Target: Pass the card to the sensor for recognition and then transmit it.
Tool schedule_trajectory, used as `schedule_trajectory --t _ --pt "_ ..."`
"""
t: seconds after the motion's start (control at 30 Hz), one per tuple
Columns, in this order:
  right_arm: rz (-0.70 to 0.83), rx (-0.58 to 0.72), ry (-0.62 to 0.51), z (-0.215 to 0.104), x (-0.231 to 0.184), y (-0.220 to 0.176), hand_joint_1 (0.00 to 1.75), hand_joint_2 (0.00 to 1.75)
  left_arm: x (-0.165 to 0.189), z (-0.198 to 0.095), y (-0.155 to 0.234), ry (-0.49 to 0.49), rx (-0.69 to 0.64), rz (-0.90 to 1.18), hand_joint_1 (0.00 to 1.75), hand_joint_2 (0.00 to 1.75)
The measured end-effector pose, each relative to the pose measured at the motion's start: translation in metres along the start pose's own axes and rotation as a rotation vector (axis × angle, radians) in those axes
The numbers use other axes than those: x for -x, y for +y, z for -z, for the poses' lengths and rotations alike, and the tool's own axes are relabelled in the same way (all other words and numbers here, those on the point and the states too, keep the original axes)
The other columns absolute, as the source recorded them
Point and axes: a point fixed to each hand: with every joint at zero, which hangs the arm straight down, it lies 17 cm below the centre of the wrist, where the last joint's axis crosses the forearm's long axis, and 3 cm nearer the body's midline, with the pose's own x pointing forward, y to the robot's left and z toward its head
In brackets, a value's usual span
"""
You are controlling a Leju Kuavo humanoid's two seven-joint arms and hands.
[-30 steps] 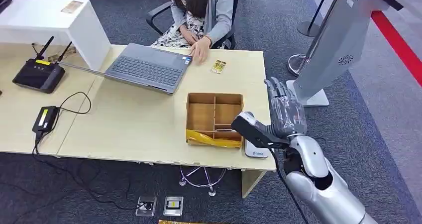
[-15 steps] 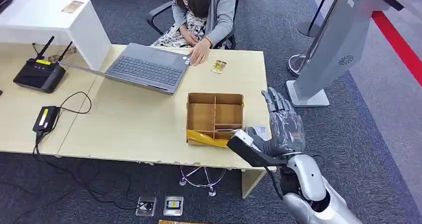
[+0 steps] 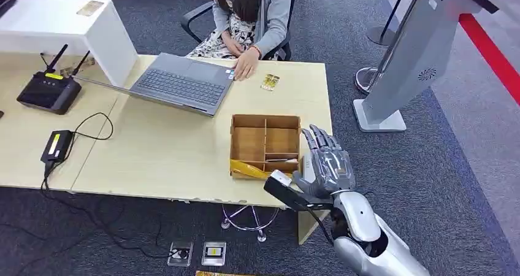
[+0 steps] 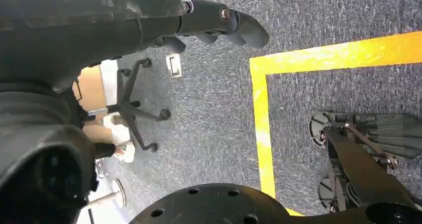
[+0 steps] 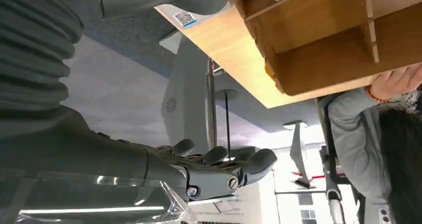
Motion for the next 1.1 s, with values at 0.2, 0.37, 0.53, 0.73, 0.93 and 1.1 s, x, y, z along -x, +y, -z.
schedule_trajectory --t 0.2,0.37,0.53,0.73,0.93,1.1 --pt "-0.001 -0.024 -0.009 0.003 -0.008 0.007 0.00 1.75 0.000 0.000 -0.002 -0.002 0.007 0.007 0.00 0.00" --pt "-0.004 -0.048 -0.010 0.006 -0.013 0.013 0.00 1.75 -0.002 -0.001 -0.004 -0.011 0.012 0.007 0.00 0.00" --pt "-0.007 -0.075 0.001 0.007 -0.011 0.023 0.00 1.75 -0.004 -0.002 -0.008 -0.018 0.018 0.008 0.00 0.00" --pt "-0.001 -0.097 -0.009 0.011 -0.023 0.031 0.00 1.75 -0.001 -0.002 -0.009 -0.002 0.021 0.006 0.00 0.00" --pt "0.002 -0.104 -0.033 0.016 -0.036 0.039 0.00 1.75 0.000 -0.002 -0.011 0.008 0.028 -0.017 0.00 0.00" --pt "0.008 -0.106 -0.043 0.018 -0.044 0.044 0.00 1.75 0.000 -0.002 -0.012 0.006 0.032 -0.011 0.00 0.00"
